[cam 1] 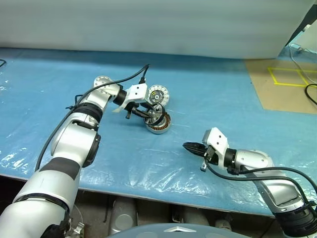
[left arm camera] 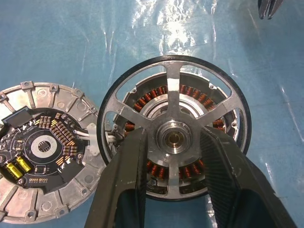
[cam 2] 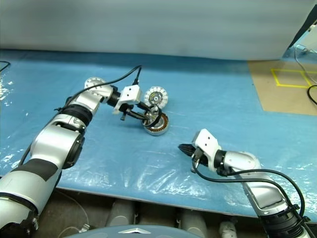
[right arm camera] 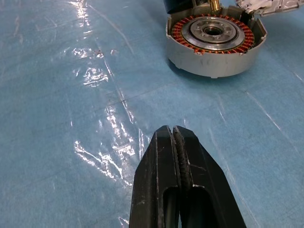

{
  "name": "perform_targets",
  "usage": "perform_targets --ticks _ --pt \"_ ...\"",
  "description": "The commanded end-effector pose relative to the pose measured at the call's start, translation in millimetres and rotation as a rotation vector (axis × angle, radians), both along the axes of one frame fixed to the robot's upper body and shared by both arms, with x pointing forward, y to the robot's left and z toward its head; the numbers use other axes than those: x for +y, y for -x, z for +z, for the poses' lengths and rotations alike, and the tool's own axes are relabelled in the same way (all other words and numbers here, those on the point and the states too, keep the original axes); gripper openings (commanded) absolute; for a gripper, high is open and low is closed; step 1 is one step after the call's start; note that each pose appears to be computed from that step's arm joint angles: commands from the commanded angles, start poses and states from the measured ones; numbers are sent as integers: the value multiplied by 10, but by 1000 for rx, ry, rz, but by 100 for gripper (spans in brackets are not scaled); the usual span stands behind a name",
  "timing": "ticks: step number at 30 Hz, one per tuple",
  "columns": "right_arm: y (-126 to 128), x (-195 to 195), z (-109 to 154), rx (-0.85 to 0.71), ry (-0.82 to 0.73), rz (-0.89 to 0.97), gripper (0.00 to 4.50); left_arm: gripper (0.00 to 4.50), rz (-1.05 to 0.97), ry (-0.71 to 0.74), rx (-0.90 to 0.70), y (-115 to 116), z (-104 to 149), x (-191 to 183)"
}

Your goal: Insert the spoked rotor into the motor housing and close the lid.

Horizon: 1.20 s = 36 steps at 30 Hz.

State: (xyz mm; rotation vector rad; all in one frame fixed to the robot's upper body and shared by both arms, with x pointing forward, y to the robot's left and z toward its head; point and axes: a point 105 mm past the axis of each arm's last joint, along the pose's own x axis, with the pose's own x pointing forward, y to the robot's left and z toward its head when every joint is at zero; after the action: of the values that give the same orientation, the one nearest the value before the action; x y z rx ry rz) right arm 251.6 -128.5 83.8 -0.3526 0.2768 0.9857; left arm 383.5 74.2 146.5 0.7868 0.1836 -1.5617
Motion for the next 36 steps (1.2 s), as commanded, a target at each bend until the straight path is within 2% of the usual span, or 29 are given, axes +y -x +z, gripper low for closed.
perform_targets --ticks 1,11,18,23,30,36 --pt "-15 -58 69 -40 0 -14 0 130 -8 -10 -2 11 -27 2" --pt "-8 -59 45 -40 -1 -22 0 130 26 -8 -1 -29 2 10" --pt "-6 -34 51 -41 -4 -17 0 358 21 -2 -11 -30 24 12" --pt "-10 -37 39 -37 -3 -14 0 358 21 30 -13 -36 119 40" --pt "-61 -41 97 -56 -29 -8 0 358 -6 186 53 45 322 144" --pt "-226 39 396 -107 -86 34 0 358 43 286 112 279 188 436"
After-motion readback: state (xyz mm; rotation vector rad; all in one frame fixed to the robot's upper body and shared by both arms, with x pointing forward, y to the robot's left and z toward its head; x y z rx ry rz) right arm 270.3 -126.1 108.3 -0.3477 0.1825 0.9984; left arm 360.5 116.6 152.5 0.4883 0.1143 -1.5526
